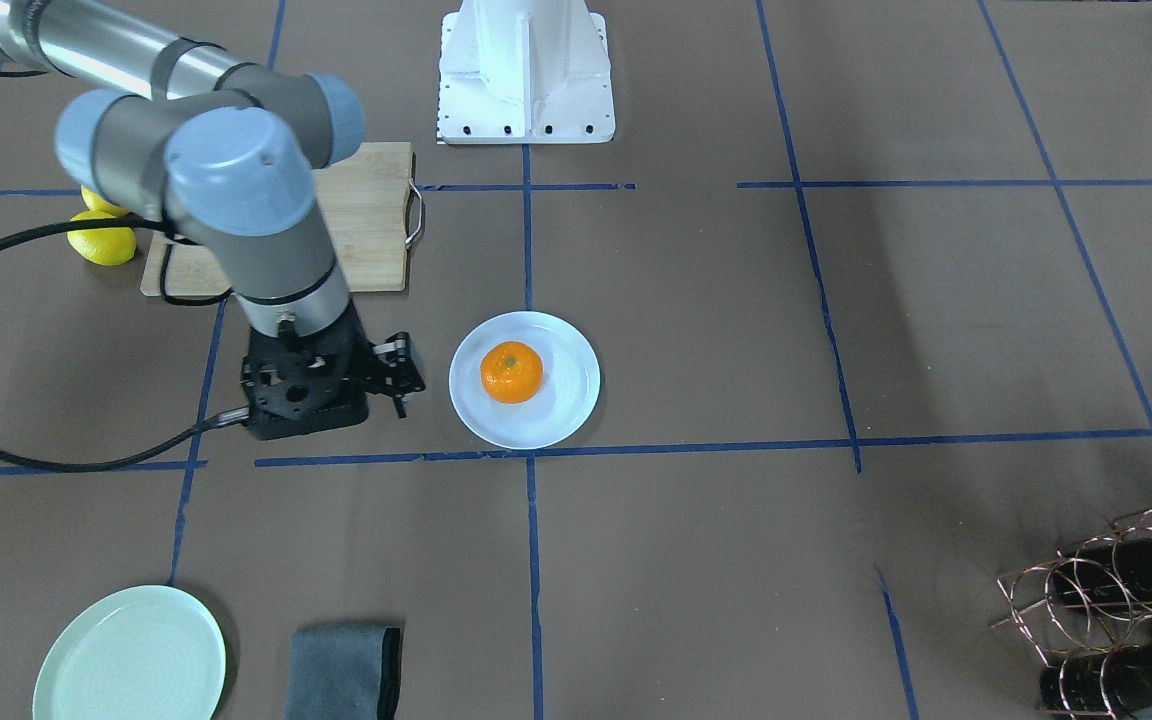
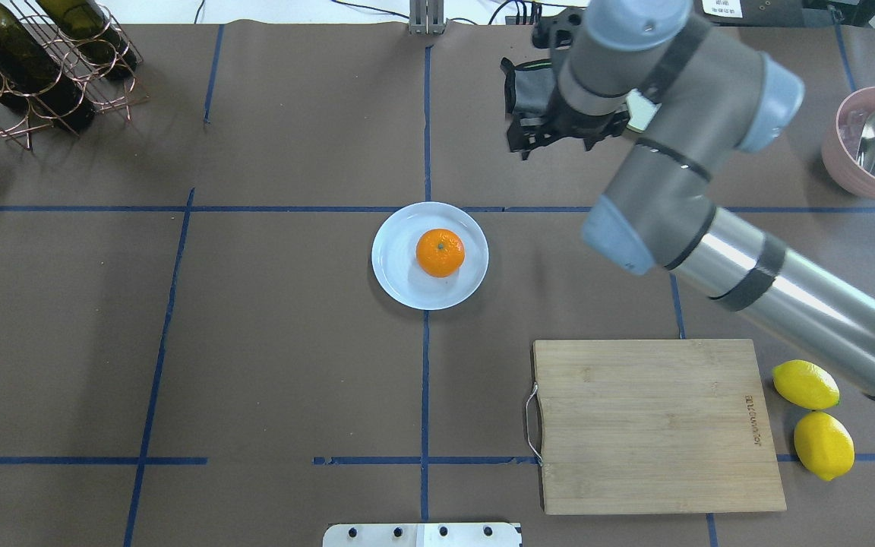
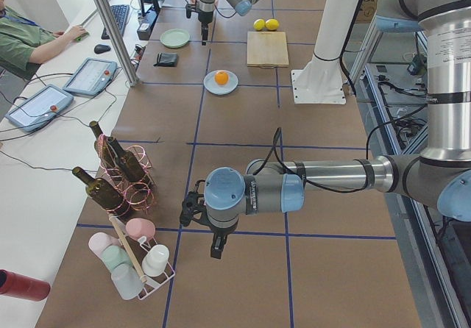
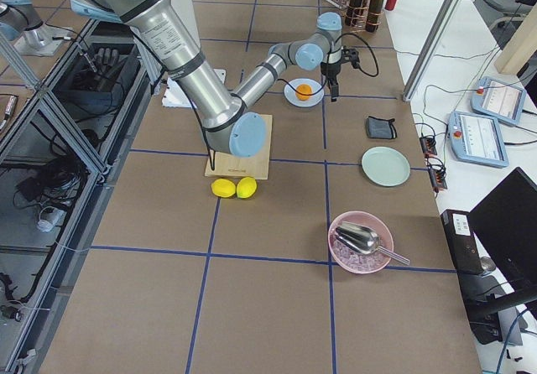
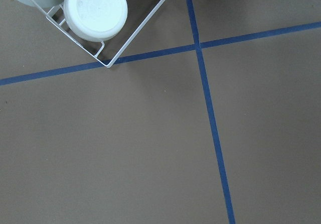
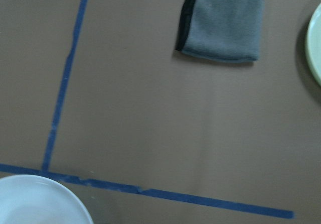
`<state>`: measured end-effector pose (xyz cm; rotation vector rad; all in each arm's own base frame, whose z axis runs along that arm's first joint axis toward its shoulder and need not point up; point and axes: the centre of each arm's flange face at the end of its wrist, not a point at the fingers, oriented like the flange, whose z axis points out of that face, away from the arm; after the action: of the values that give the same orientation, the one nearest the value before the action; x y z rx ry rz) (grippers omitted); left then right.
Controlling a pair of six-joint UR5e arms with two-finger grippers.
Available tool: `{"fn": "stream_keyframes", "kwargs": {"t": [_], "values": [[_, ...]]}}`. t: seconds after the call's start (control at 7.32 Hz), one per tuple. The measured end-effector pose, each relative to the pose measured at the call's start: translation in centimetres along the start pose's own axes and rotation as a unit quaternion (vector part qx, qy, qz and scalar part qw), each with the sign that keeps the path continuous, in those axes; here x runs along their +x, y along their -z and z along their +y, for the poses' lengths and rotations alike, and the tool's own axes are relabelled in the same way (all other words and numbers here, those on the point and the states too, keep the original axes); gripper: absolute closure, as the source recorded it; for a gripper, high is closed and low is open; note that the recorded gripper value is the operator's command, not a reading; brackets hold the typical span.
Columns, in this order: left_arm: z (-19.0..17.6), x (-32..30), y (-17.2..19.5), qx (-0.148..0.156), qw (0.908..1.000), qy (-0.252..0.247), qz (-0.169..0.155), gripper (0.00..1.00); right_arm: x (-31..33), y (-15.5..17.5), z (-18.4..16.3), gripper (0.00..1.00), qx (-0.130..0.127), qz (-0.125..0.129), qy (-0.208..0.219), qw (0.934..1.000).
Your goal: Pick orange to plate
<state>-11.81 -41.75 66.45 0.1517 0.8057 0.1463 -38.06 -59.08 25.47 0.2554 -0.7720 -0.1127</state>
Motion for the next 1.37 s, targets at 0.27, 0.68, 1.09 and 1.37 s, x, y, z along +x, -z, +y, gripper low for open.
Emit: {"fn": "stream_keyframes", "kwargs": {"t": [0.27,0.68,1.09,1.37], "values": [[0.0,0.0,0.0,0.000,1.0000,0.000,0.000,0.00,13.0,2.1,1.5,0.00,-0.012,0.008,0.059,0.9982],[0.0,0.0,0.0,0.000,1.0000,0.000,0.000,0.00,30.5,3.5,7.1,0.00,-0.043,0.030,0.126,0.9907],[-0.1,0.0,0.1,0.002,1.0000,-0.001,-0.001,0.00,44.9,5.8,18.6,0.00,-0.071,0.060,0.071,0.9931],[-0.2,0.1,0.1,0.003,1.0000,-0.002,-0.001,0.00,50.2,8.8,22.4,0.00,-0.061,0.049,0.000,0.9969]]}}
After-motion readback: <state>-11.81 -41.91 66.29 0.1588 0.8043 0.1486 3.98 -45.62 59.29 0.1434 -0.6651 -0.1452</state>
